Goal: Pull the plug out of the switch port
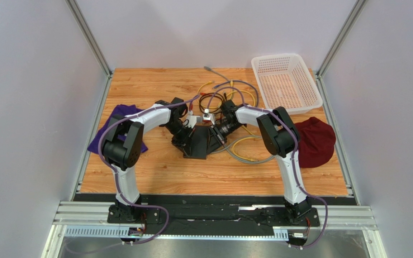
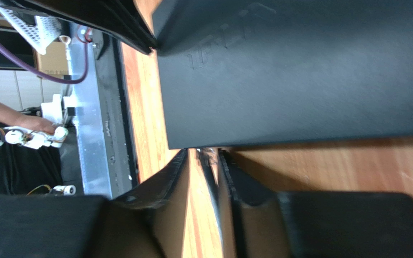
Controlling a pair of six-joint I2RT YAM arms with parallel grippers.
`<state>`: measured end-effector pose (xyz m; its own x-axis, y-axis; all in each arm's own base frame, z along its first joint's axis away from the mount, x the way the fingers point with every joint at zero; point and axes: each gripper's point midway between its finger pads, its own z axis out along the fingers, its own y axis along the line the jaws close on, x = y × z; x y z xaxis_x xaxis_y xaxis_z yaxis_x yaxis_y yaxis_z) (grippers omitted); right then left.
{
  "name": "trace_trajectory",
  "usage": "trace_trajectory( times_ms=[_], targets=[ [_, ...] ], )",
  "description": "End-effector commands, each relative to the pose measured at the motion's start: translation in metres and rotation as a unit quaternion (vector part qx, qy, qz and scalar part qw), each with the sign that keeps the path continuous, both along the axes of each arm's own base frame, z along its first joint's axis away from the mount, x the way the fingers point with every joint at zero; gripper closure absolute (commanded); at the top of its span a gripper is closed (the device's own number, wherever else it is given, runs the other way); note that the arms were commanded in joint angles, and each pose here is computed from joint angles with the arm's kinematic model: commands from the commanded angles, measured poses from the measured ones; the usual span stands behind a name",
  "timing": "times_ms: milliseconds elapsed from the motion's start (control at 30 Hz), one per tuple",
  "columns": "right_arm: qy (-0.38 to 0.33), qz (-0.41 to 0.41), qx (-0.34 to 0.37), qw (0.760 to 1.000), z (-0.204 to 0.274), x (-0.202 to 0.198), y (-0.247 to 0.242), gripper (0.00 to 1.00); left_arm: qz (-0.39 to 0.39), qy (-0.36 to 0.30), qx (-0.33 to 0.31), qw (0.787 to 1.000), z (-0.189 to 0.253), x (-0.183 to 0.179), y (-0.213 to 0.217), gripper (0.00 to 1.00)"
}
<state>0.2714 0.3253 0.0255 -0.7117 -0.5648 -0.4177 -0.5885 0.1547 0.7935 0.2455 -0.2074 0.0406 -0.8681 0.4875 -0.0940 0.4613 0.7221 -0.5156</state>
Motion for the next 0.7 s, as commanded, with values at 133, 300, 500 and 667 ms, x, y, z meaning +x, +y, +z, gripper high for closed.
trace_trajectory(
  times_ms=[133,300,500,667],
  targets=[
    [-0.015,0.013,-0.006,1.0,-0.015,0.002,-0.003,0.85,-0.009,-0.035,0.015,0.999,-0.013,0.018,0.003,1.0],
    [-0.007,0.016,-0.04,0.999,-0.028,0.002,-0.008,0.91,-0.008,-0.034,0.016,0.999,-0.015,0.019,0.003,1.0],
    [-0.015,0.021,-0.094,0.995,-0.036,0.004,-0.021,0.98,-0.008,-0.037,0.014,0.999,-0.013,0.021,0.002,1.0],
    [0.012,-0.002,-0.152,0.988,-0.039,0.008,-0.035,1.0,-0.007,-0.04,0.014,0.999,-0.013,0.022,0.002,1.0]
  ],
)
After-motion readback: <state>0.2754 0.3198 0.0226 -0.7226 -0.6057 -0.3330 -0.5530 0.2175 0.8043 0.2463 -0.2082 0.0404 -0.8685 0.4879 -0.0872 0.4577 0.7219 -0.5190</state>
